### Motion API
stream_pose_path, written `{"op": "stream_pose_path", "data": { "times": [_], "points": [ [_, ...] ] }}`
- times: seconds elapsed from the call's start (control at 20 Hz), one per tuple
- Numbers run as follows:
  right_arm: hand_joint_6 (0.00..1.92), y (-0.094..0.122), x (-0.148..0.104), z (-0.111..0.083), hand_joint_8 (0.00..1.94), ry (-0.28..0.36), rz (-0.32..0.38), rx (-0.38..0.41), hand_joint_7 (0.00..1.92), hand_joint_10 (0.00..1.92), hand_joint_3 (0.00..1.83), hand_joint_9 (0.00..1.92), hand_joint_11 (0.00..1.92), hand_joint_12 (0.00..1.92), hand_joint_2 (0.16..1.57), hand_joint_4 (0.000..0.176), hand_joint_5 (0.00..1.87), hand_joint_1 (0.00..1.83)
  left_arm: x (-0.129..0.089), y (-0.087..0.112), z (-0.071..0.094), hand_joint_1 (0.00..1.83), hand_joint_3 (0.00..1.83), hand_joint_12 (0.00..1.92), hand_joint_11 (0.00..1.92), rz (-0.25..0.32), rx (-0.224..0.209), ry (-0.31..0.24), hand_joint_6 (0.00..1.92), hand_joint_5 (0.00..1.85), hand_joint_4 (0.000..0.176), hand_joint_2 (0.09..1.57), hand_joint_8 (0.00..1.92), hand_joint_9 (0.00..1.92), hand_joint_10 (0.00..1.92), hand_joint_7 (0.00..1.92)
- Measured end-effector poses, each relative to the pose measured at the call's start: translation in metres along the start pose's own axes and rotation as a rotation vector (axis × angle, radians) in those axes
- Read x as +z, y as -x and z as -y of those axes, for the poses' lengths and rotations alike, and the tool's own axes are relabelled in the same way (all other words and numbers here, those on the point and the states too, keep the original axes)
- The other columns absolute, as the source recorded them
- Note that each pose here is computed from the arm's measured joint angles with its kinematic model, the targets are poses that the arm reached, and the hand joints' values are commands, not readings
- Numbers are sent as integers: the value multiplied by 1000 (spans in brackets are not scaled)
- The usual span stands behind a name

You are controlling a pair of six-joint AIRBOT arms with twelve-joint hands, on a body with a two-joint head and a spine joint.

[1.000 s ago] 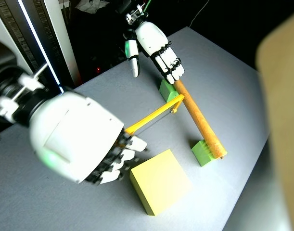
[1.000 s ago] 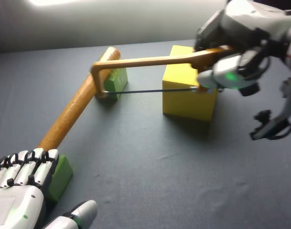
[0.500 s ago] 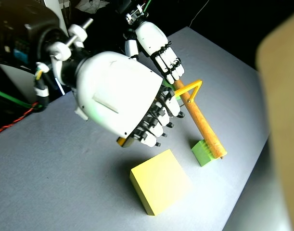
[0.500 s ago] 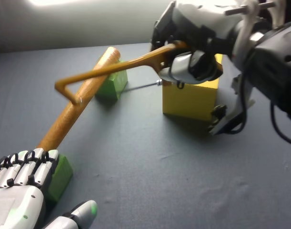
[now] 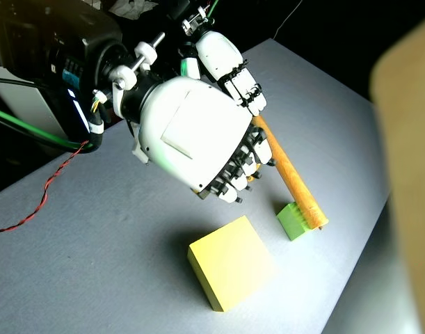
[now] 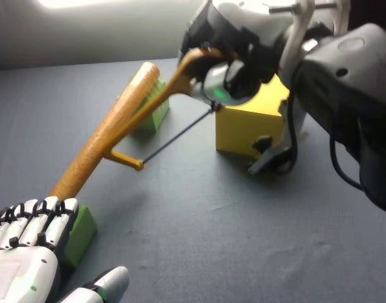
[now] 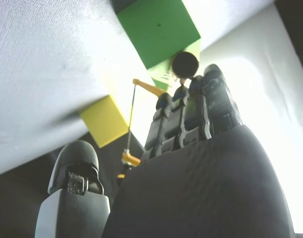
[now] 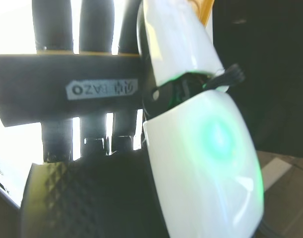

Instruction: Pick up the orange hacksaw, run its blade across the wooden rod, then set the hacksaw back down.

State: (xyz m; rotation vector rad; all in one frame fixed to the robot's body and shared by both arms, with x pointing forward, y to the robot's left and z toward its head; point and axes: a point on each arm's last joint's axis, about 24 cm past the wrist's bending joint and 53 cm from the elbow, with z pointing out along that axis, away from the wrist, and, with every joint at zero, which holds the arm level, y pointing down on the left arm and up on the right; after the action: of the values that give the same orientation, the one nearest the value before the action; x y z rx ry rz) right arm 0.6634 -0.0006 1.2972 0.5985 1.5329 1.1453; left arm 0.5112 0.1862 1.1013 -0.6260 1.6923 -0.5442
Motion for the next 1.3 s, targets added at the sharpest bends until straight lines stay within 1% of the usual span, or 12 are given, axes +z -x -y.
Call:
{"op": "stream_pose_path", "data": {
  "times": [0.05,0.1,0.15,0.35,0.65,0.7,0.75,0.8,0.9,1.1,1.15,1.3],
  "points": [
    [752,2,0,-3,441,7,4,3,1265,709,1,1222,1167,572,1013,0,1065,1402,0,0,0,0,0,0,0,0,-3,0,0,0,0,1247,0,0,0,0],
    [720,4,0,-6,360,12,10,4,1364,168,4,1339,1160,569,1014,0,1116,1281,0,0,0,0,0,0,0,0,-4,0,0,0,0,1243,0,0,0,0],
    [757,7,1,-6,398,4,15,15,1342,76,0,1371,1160,567,1028,0,1096,1272,0,0,0,0,0,0,0,0,-4,0,0,0,0,1241,0,0,0,0],
    [815,26,-2,-8,425,-9,44,78,1318,26,3,1378,1154,568,1032,0,1075,1265,0,0,0,0,0,0,0,1,-5,0,0,0,0,1243,0,0,0,0],
    [794,41,-7,-30,460,39,76,221,1290,5,1,1376,1158,579,1031,1,1101,1262,0,0,0,0,0,0,0,1,-6,1,0,0,0,1247,0,0,0,0],
    [724,43,-7,-34,82,56,83,253,1420,544,3,1270,1164,564,1005,0,1110,1377,0,0,0,0,0,0,0,1,-6,0,0,0,0,1248,0,0,0,0],
    [724,45,-8,-36,82,71,94,272,1420,544,3,1270,1164,564,1005,0,1110,1377,0,0,0,0,0,0,0,1,-6,1,0,0,0,1248,0,0,0,0],
    [696,49,-9,-40,18,106,114,268,1442,669,2,1236,1165,563,1001,0,1120,1399,0,0,0,0,0,0,0,1,-6,1,0,0,0,1248,0,0,0,0],
    [709,50,-11,-38,47,138,156,307,1437,666,0,1235,1157,559,1000,0,1110,1401,0,0,0,0,0,0,0,1,-6,1,0,0,0,1240,0,0,0,0],
    [717,35,-12,-33,59,139,145,383,1435,651,0,1247,1166,560,1000,0,1099,1406,0,0,0,0,1,0,0,2,-6,1,0,0,0,1249,0,0,0,0],
    [783,31,-11,-35,311,149,136,406,1312,738,3,1204,1159,554,1014,0,1061,1402,1,0,-1,0,0,0,0,2,-6,1,0,0,0,1243,0,0,0,1],
    [792,23,-5,-35,401,150,125,456,1276,743,0,1203,1167,549,1019,0,1050,1402,1,0,0,0,3,0,0,1,-6,1,0,0,0,1253,0,0,0,0]
  ]
}}
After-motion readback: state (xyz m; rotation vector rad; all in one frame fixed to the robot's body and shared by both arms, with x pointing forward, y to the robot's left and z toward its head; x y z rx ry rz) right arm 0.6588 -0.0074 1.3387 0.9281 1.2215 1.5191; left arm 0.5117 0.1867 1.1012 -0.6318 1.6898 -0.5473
